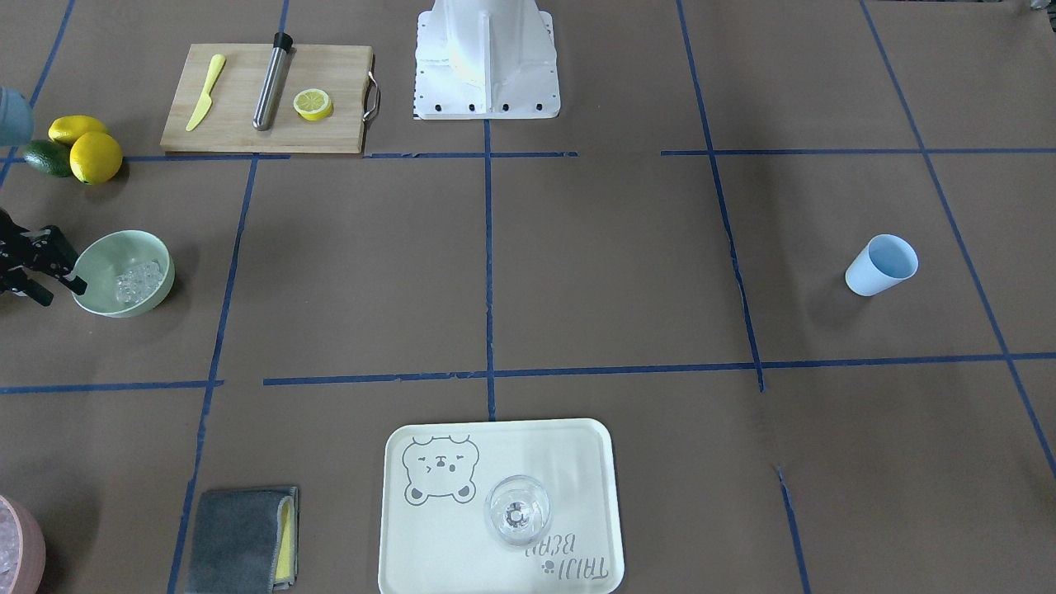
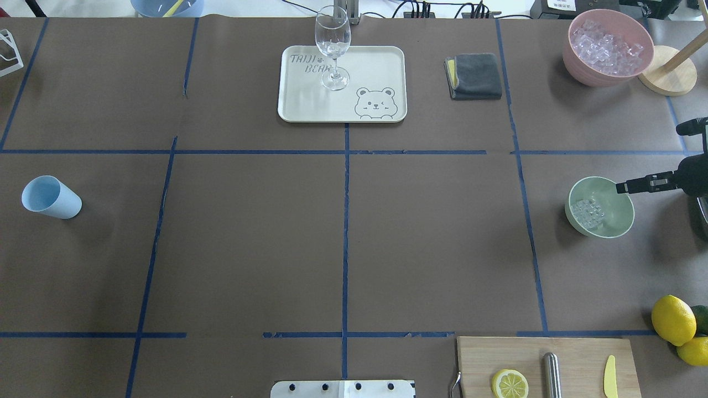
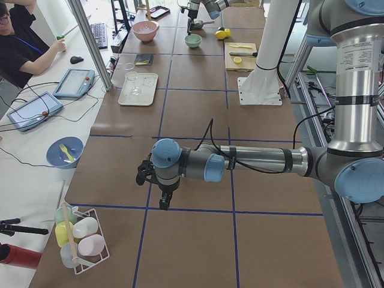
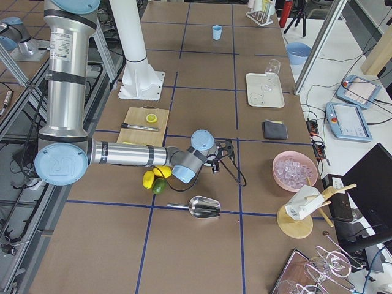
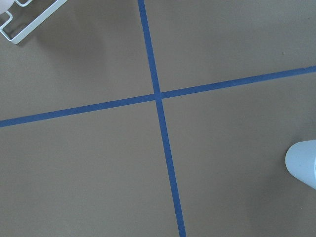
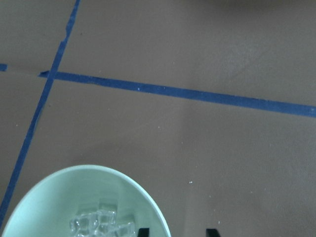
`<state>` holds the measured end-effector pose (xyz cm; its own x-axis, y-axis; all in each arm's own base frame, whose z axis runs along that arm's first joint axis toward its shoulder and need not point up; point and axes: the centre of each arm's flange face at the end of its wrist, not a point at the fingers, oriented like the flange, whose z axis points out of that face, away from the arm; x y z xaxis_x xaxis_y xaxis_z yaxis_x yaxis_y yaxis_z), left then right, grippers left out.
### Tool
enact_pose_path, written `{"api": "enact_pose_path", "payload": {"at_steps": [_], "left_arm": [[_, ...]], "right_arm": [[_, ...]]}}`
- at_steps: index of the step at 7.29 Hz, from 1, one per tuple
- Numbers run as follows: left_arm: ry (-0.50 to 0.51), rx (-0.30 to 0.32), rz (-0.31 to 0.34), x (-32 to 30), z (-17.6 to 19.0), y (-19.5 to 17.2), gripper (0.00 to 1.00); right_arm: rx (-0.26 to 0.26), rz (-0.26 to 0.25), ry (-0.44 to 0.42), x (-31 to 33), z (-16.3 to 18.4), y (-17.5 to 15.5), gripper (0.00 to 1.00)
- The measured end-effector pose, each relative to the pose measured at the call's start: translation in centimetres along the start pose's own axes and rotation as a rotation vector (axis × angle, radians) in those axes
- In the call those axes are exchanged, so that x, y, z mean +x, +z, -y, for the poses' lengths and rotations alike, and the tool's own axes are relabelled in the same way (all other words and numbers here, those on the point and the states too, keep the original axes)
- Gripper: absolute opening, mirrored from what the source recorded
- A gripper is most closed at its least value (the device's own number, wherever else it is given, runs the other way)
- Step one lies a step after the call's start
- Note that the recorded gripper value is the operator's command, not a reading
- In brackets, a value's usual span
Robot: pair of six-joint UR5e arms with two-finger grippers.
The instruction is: Pour ice into bowl
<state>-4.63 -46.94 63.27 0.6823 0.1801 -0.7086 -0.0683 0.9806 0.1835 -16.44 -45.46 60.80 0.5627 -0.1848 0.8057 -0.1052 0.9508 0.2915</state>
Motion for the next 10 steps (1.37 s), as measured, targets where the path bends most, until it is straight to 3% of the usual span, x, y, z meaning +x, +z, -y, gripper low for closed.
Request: {"api": "enact_pose_path", "payload": {"at_steps": [1, 3, 6, 8, 10], "left_arm": [[0.001, 0.001, 0.000, 0.1, 0.0, 0.0, 1.00], [0.005, 0.003, -0.001, 0.1, 0.1, -0.1, 1.00], [0.006, 0.002, -0.007, 0.1, -0.1, 0.0, 1.00], [0.004, -0.002, -0.011, -0.2, -0.3, 0.2, 1.00], [0.004, -0.002, -0.012, -0.2, -0.4, 0.2, 1.00]], "right_arm": [[0.002, -0.024, -0.001, 0.3, 1.8, -0.7, 1.00], [-0.008, -0.119, -0.064, 4.1, 4.7, -4.7, 1.00], [-0.083, -0.234, -0.111, 11.1, 6.2, -12.6, 1.00], [-0.126, -0.269, -0.062, 14.4, 4.8, -15.2, 1.00], [-0.191, -0.265, 0.010, 15.8, 3.3, -15.0, 1.00]]}}
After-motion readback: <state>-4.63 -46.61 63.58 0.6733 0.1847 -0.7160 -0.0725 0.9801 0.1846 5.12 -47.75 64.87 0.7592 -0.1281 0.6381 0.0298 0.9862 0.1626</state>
